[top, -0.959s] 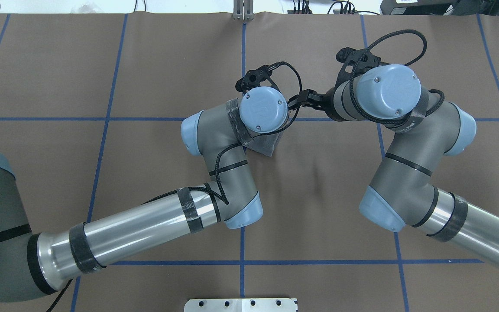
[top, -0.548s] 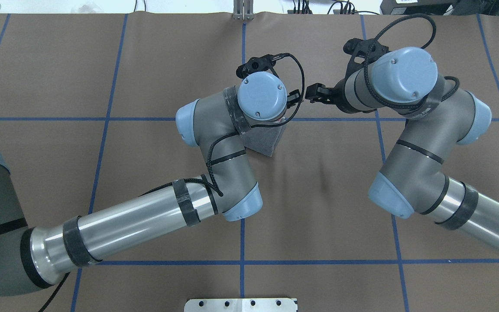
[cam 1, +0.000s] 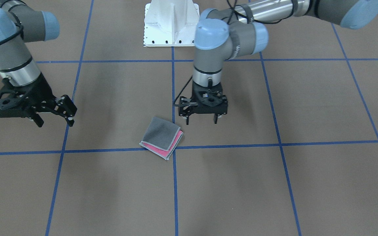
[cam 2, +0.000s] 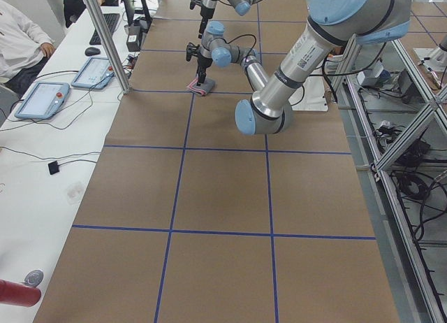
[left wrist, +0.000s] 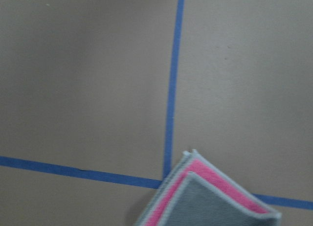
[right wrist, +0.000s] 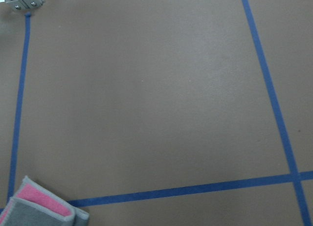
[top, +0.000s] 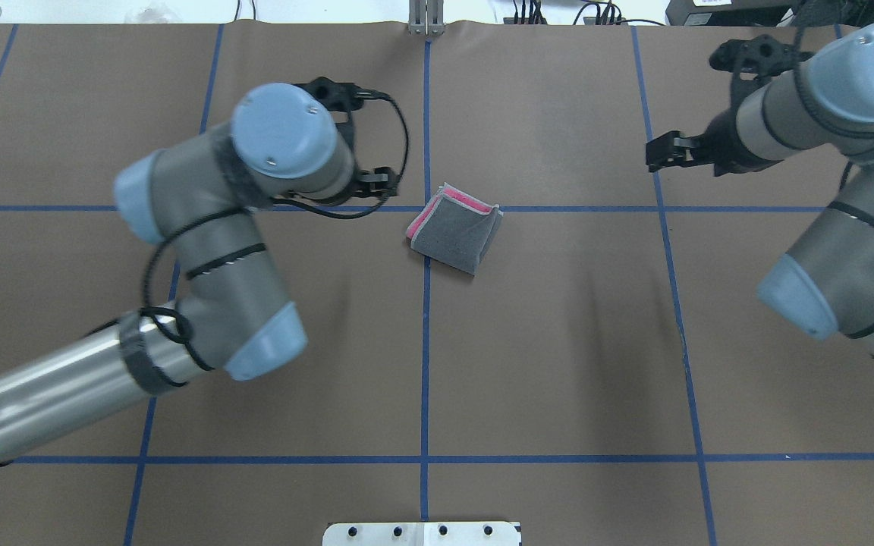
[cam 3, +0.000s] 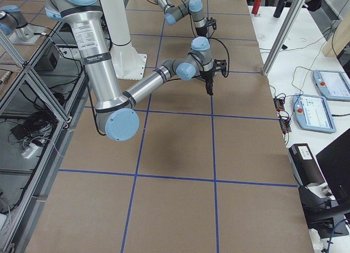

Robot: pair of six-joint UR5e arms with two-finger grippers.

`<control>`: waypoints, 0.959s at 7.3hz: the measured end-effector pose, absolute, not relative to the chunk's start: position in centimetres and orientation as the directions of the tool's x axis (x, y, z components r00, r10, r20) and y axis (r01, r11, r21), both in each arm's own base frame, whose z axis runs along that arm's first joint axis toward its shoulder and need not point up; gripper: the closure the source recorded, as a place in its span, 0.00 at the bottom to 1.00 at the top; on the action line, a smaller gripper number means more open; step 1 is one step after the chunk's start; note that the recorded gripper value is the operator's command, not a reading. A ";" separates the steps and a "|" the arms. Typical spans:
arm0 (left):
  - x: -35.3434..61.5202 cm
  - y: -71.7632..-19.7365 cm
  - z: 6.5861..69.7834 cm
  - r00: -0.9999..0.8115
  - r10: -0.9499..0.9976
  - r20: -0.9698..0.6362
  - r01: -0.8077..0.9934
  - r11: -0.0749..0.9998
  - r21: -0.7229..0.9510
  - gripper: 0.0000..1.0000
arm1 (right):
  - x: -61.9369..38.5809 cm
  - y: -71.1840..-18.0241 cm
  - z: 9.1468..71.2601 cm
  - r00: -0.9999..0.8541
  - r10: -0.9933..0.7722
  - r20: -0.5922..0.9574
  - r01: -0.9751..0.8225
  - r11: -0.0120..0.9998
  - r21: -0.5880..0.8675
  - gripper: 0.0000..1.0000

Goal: Fold towel twice with both arms

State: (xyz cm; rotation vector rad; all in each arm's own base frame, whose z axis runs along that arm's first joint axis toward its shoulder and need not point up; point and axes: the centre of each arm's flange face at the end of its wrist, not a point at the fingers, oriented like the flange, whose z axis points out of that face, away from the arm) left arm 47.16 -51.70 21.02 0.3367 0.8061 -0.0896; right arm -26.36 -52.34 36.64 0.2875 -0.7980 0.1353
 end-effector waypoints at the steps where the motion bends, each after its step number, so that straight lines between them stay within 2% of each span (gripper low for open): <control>1: 40.6 -52.5 25.3 0.719 0.135 -0.681 0.114 0.945 0.307 0.00 | -22.4 -52.1 40.3 0.728 -0.036 0.685 -0.170 0.958 0.231 0.00; 4: 21.1 -56.0 37.6 0.726 0.317 -0.610 -0.102 0.927 0.361 0.00 | -8.6 -50.0 51.5 0.761 -0.160 0.629 -0.004 0.968 0.252 0.00; 7: 4.1 -54.6 50.7 0.731 0.380 -0.566 -0.196 0.912 0.360 0.00 | -0.4 -45.7 60.8 0.774 -0.160 0.612 0.045 0.979 0.199 0.00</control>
